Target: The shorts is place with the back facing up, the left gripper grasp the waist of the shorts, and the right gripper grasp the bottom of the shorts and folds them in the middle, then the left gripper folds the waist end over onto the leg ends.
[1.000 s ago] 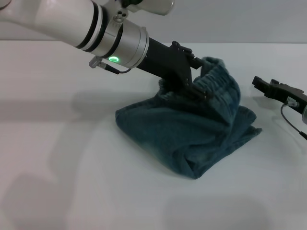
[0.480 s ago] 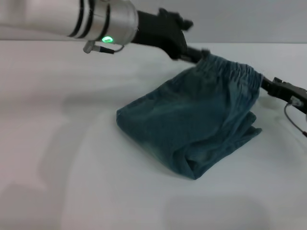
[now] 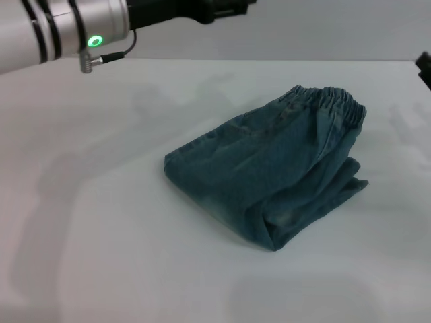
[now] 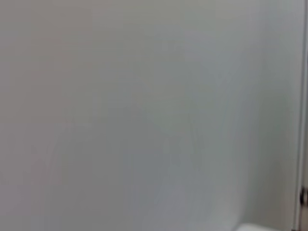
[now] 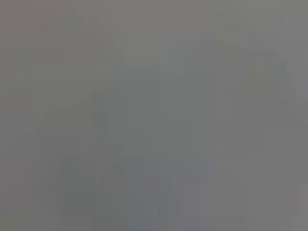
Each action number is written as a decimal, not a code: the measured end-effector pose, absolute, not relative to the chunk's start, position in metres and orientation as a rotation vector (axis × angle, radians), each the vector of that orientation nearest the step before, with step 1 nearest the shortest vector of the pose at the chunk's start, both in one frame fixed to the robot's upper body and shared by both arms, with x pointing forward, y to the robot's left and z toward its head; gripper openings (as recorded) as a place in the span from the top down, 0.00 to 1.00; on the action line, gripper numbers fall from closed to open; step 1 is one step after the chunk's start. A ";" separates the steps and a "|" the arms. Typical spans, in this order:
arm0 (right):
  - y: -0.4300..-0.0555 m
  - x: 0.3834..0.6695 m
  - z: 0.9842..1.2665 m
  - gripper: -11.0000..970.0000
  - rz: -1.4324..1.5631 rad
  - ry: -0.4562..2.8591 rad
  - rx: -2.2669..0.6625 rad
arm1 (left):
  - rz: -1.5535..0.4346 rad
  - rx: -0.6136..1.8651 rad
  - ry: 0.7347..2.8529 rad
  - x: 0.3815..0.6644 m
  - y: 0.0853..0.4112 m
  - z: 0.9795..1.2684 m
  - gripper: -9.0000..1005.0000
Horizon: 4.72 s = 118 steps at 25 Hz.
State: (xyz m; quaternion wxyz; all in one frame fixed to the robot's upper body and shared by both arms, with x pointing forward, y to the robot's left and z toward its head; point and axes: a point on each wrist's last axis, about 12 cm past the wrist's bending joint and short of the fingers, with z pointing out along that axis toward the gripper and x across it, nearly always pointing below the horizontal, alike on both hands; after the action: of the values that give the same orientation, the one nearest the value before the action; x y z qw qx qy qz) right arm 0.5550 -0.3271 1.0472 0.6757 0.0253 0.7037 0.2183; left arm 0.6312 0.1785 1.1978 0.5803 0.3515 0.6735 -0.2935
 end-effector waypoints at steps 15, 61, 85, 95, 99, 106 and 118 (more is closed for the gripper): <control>-0.238 0.532 1.055 0.41 0.909 1.563 -0.870 | -0.729 0.650 1.561 0.623 0.208 1.185 0.15; -0.209 0.548 1.053 0.41 1.037 1.903 -1.200 | -0.755 0.552 1.578 0.624 0.226 1.177 0.15; -0.165 0.601 1.078 0.41 0.862 1.930 -1.229 | -0.751 0.544 1.589 0.624 0.229 1.172 0.15; -0.209 0.562 1.090 0.41 1.024 1.768 -1.240 | -0.758 0.537 1.586 0.624 0.228 1.172 0.15; -0.236 0.552 1.095 0.41 0.970 1.656 -1.068 | -0.761 0.545 1.587 0.624 0.226 1.172 0.15; -0.259 0.569 1.091 0.41 0.749 1.612 -0.761 | -0.773 0.552 1.588 0.624 0.222 1.171 0.15; -0.236 0.622 1.076 0.41 0.521 1.760 -0.583 | -0.795 0.551 1.596 0.623 0.222 1.167 0.15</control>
State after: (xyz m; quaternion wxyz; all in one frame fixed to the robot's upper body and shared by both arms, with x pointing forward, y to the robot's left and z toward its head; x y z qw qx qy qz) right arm 0.6222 -0.2363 1.0765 0.5710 -0.2485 0.7503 0.2219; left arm 0.6225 0.2220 1.1673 0.5953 0.2371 0.6872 -0.3422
